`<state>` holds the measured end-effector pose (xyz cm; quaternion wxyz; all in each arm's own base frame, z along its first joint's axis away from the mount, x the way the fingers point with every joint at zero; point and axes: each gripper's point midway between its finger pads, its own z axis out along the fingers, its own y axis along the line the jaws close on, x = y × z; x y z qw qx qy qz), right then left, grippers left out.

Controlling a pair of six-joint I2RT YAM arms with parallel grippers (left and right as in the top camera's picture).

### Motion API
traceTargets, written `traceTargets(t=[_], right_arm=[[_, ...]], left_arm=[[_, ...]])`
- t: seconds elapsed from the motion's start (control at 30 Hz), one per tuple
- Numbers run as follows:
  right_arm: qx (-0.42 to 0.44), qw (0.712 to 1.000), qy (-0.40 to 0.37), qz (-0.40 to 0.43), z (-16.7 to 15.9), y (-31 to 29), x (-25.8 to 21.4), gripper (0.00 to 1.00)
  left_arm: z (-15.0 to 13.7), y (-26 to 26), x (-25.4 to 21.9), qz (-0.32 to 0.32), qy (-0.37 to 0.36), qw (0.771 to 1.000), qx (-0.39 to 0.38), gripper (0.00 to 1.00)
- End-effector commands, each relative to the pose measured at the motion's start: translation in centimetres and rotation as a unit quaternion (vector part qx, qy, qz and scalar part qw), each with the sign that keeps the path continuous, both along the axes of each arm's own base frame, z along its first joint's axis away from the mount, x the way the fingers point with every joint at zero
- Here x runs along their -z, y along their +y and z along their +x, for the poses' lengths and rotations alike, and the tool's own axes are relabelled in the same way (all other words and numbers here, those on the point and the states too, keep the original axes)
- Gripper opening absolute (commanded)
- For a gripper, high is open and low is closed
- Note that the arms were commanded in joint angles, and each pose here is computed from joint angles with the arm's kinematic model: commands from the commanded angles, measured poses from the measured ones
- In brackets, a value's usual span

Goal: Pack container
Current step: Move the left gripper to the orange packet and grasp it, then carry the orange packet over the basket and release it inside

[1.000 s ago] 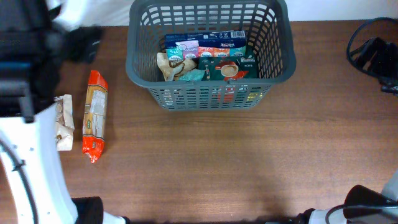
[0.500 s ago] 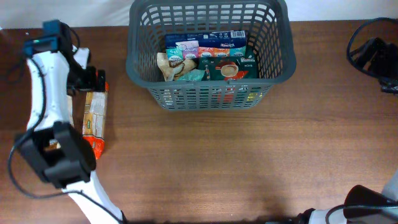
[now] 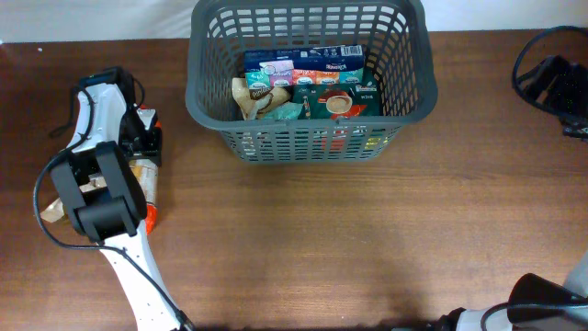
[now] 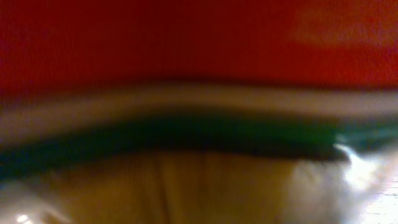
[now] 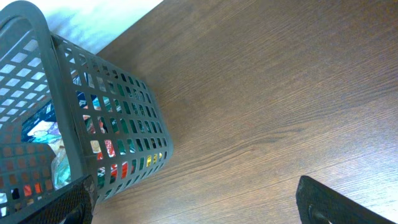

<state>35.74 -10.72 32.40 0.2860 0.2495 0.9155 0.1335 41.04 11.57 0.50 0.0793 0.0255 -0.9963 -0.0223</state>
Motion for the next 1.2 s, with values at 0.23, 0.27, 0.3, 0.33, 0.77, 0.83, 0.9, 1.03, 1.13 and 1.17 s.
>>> traceTargets(t=[0.23, 0.27, 0.3, 0.33, 0.77, 0.83, 0.9, 1.03, 1.13, 1.17], right_arm=[[0.0, 1.0, -0.004, 0.0, -0.2, 0.0, -0.2, 0.99], [0.0, 1.0, -0.004, 0.0, -0.2, 0.0, -0.2, 0.99], [0.0, 1.0, -0.004, 0.0, -0.2, 0.0, -0.2, 0.99], [0.0, 1.0, -0.004, 0.0, -0.2, 0.0, -0.2, 0.99], [0.0, 1.0, -0.004, 0.0, -0.2, 0.0, -0.2, 0.99], [0.0, 1.0, -0.004, 0.0, -0.2, 0.0, -0.2, 0.99], [0.0, 1.0, -0.004, 0.0, -0.2, 0.0, -0.2, 0.99], [0.0, 1.0, -0.004, 0.0, -0.2, 0.0, -0.2, 0.99], [0.0, 1.0, -0.004, 0.0, -0.2, 0.0, -0.2, 0.99], [0.0, 1.0, -0.004, 0.0, -0.2, 0.0, -0.2, 0.99]], left_arm=[[2.4, 0.5, -6.4, 0.005, -0.041, 0.999, -0.001, 0.02], [3.3, 0.7, -8.5, 0.011, -0.066, 0.998, -0.001, 0.01], [4.0, 0.9, -10.4, 0.017, -0.089, 0.996, -0.001, 0.02], [5.0, 1.1, -13.0, 0.025, -0.122, 0.992, 0.0, 0.01], [6.2, -9.9, -47.4, 0.106, -0.597, 0.772, 0.19, 0.02], [5.5, -13.8, -49.4, 0.126, -0.609, 0.727, 0.29, 0.02], [4.7, -18.5, -49.6, 0.145, -0.596, 0.671, 0.416, 0.02], [3.7, -25.7, -47.3, 0.162, -0.539, 0.582, 0.587, 0.02], [3.5, -29.4, -43.4, 0.146, -0.481, 0.547, 0.67, 0.02], [3.7, -30.4, -42.1, 0.137, -0.466, 0.545, 0.684, 0.01]])
